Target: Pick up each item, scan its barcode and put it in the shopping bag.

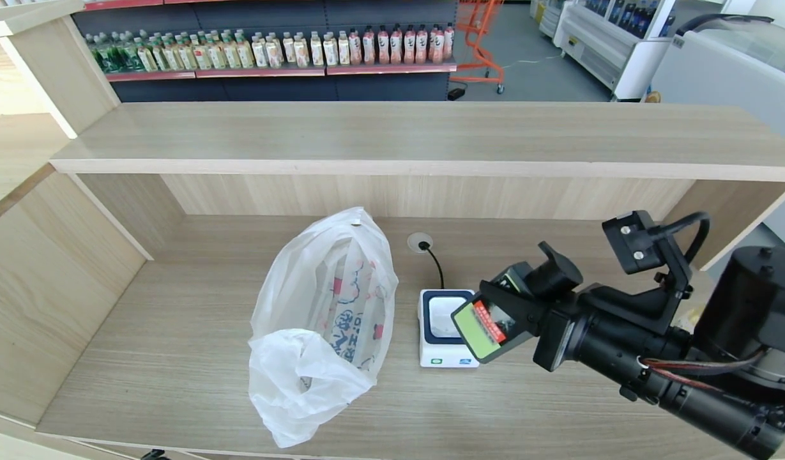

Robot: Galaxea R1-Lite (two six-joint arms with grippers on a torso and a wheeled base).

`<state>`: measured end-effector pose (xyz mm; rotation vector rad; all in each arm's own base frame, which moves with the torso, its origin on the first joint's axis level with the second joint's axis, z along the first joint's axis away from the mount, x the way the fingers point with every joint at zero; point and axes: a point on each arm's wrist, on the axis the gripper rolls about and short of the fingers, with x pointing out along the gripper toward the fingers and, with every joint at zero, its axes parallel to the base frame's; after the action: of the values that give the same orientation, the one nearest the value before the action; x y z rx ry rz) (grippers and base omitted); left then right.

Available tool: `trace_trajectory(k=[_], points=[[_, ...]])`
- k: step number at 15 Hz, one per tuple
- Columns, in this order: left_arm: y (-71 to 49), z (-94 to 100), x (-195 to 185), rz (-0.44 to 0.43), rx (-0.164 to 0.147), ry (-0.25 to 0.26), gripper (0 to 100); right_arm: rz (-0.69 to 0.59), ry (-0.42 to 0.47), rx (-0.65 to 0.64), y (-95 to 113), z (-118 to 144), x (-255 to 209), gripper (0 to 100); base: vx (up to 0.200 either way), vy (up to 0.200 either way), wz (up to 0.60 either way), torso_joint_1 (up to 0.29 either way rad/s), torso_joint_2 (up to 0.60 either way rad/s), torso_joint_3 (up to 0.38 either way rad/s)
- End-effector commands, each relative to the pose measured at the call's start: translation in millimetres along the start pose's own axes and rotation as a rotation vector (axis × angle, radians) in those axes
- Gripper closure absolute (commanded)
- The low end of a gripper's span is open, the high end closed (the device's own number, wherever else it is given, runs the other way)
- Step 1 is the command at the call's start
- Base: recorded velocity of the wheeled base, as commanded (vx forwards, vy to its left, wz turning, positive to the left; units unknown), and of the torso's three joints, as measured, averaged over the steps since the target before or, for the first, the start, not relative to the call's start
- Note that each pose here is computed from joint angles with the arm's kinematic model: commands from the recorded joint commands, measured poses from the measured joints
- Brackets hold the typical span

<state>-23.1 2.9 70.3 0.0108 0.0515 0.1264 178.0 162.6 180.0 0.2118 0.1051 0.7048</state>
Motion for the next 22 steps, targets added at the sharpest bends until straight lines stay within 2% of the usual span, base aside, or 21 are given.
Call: trace_trajectory(k=[1,4,6,9,14,16,17,19,22], points=[[0.0,0.0,0,0.002,0.0,0.0,0,0.015,-0.017,0.035,5,10,4,100,0.0,0.2,0.0,0.012,0.01,0.002],[0.0,0.0,0,0.002,-0.001,0.001,0,0.003,0.017,0.086,5,10,21,100,0.0,0.133,0.0,-0.008,0.0,0.002],[0.0,0.0,0,0.001,-0.001,0.0,0,-0.024,0.058,0.157,2,-2,34,100,0.0,0.0,0.0,0.0,0.0,0.0],[0.0,0.0,0,0.002,-0.001,0.001,0,-0.072,0.114,0.166,-2,-21,51,100,0.0,0.0,0.0,0.0,0.0,0.0],[0.0,0.0,0,0.001,-0.001,0.0,0,-0.095,0.171,0.141,-7,-46,92,100,0.0,0.0,0.0,0.0,0.0,0.0],[0.0,0.0,0,0.001,-0.001,0.0,0,-0.108,0.219,0.03,-21,-61,96,100,0.0,0.0,0.0,0.0,0.0,0.0],[0.0,0.0,0,0.001,-0.001,0.0,0,-0.112,0.236,0.025,-25,-66,97,100,0.0,0.0,0.0,0.0,0.0,0.0],[0.0,0.0,0,0.001,-0.001,0.0,0,-0.134,0.24,0.024,-35,-72,108,100,0.0,0.0,0.0,0.0,0.0,0.0],[0.0,0.0,0,0.001,-0.001,0.0,0,-0.086,0.201,-0.015,-35,-67,127,100,0.0,0.0,0.0,0.0,0.0,0.0]])
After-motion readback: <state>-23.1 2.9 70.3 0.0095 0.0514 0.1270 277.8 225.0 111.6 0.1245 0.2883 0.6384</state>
